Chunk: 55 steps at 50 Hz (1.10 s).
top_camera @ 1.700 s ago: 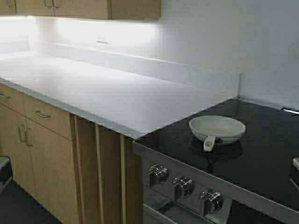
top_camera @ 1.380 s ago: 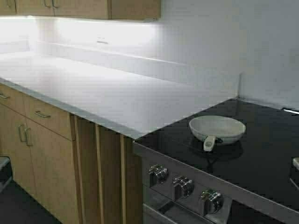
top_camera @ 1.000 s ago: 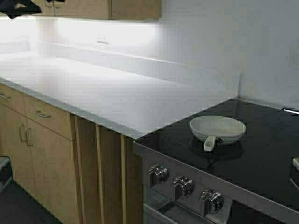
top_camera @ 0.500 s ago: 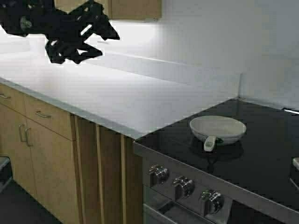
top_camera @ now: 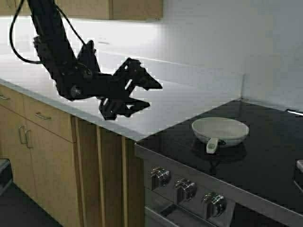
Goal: Wash the pan
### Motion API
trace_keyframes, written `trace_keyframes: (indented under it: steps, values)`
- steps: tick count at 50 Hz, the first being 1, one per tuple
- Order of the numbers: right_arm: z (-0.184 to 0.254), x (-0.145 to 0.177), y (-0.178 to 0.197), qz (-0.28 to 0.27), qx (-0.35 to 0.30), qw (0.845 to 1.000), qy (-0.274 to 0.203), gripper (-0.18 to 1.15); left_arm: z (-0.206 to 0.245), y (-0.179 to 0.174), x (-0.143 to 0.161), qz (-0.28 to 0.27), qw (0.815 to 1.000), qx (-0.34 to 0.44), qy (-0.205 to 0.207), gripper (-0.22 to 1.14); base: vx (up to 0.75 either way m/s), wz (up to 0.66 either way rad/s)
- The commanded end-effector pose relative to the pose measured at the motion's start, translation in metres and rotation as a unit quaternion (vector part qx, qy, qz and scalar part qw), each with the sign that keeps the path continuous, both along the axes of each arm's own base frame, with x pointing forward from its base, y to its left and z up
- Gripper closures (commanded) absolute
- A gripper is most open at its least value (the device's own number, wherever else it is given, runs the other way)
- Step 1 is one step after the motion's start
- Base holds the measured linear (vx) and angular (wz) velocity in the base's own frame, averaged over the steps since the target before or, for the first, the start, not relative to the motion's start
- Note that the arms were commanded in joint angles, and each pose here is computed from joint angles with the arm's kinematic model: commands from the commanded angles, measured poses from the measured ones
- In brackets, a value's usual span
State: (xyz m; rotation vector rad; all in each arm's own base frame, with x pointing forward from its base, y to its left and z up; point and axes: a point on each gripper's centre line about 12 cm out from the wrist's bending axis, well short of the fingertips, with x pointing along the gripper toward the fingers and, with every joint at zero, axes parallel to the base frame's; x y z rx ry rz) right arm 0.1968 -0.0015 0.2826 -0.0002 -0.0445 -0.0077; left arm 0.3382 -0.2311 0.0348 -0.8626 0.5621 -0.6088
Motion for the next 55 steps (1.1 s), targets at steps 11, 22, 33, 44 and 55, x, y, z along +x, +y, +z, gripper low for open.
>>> trace_keyframes:
  steps: [11,22,33,44,55]
  values:
    - [0.003,0.001,0.0,0.001,0.001,1.0,-0.003,0.9,-0.026,-0.049,0.032,-0.018,0.997,-0.075,0.025,-0.02,0.0,0.0]
    - [0.001,0.001,0.0,0.001,0.001,1.0,0.004,0.9,-0.046,-0.068,0.043,-0.028,0.992,-0.109,0.055,-0.02,0.0,0.0]
    - [0.001,0.002,0.0,0.001,0.001,1.0,0.005,0.9,-0.065,-0.087,0.043,-0.038,0.988,-0.13,0.078,-0.02,0.01,0.0]
    - [0.001,0.003,0.0,0.001,0.001,1.0,0.005,0.9,-0.086,-0.102,0.038,-0.047,0.982,-0.146,0.107,-0.02,0.01,0.0]
    - [0.001,0.003,0.0,0.0,0.002,1.0,0.005,0.9,-0.093,-0.116,0.036,-0.057,0.979,-0.16,0.117,-0.02,0.01,0.0]
